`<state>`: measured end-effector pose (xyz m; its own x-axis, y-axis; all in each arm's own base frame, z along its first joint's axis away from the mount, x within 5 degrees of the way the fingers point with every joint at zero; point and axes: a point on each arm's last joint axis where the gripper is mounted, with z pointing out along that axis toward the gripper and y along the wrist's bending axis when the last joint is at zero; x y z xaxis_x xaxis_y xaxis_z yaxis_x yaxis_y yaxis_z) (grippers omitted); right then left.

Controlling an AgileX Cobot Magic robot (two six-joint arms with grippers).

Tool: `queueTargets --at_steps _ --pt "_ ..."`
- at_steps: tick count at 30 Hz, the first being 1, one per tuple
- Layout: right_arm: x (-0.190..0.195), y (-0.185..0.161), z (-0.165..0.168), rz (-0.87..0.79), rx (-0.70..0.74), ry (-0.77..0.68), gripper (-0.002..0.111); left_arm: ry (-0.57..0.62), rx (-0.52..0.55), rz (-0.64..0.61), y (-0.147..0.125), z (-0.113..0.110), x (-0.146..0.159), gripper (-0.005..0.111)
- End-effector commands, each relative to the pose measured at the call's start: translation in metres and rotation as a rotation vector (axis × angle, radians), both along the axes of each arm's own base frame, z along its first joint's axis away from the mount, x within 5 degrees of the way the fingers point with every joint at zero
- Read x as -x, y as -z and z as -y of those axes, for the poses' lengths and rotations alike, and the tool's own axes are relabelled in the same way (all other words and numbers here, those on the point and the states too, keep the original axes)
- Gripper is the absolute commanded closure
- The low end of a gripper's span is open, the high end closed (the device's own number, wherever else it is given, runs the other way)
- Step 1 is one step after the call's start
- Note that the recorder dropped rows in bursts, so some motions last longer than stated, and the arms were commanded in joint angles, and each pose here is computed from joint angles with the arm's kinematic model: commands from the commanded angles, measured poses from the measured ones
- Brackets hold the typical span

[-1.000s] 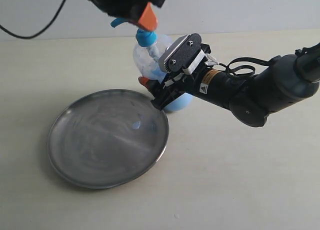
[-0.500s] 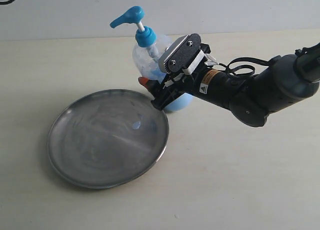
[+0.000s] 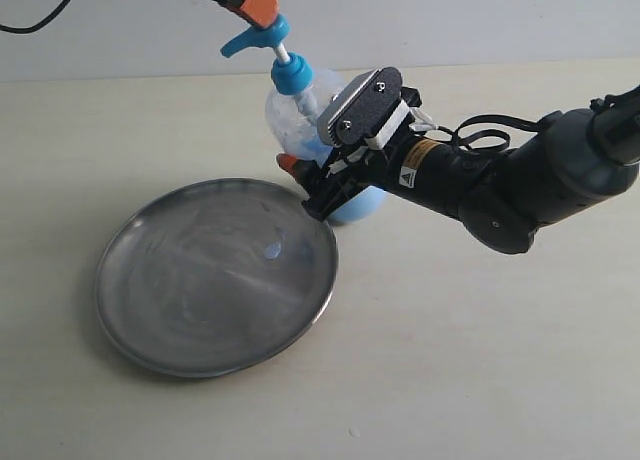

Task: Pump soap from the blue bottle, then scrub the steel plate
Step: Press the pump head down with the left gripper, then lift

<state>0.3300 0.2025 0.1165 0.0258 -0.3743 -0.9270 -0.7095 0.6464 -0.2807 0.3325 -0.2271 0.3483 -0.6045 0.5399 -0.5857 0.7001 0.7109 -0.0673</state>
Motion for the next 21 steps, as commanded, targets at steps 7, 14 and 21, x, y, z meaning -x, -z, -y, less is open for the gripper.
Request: queueTargets --at_steps 7,14,21 --pt "0.003 -0.008 -0.005 0.065 -0.024 -0.058 0.108 0.003 -0.046 -0.045 0.007 -0.002 0.001 0.107" --pt "0.004 -0.008 -0.006 0.070 -0.020 -0.072 0.108 0.017 -0.025 -0.122 0.013 0.002 0.004 0.107" --pt "0.005 -0.008 -0.007 0.080 -0.017 -0.093 0.108 0.032 -0.034 -0.202 0.027 0.007 0.003 0.107"
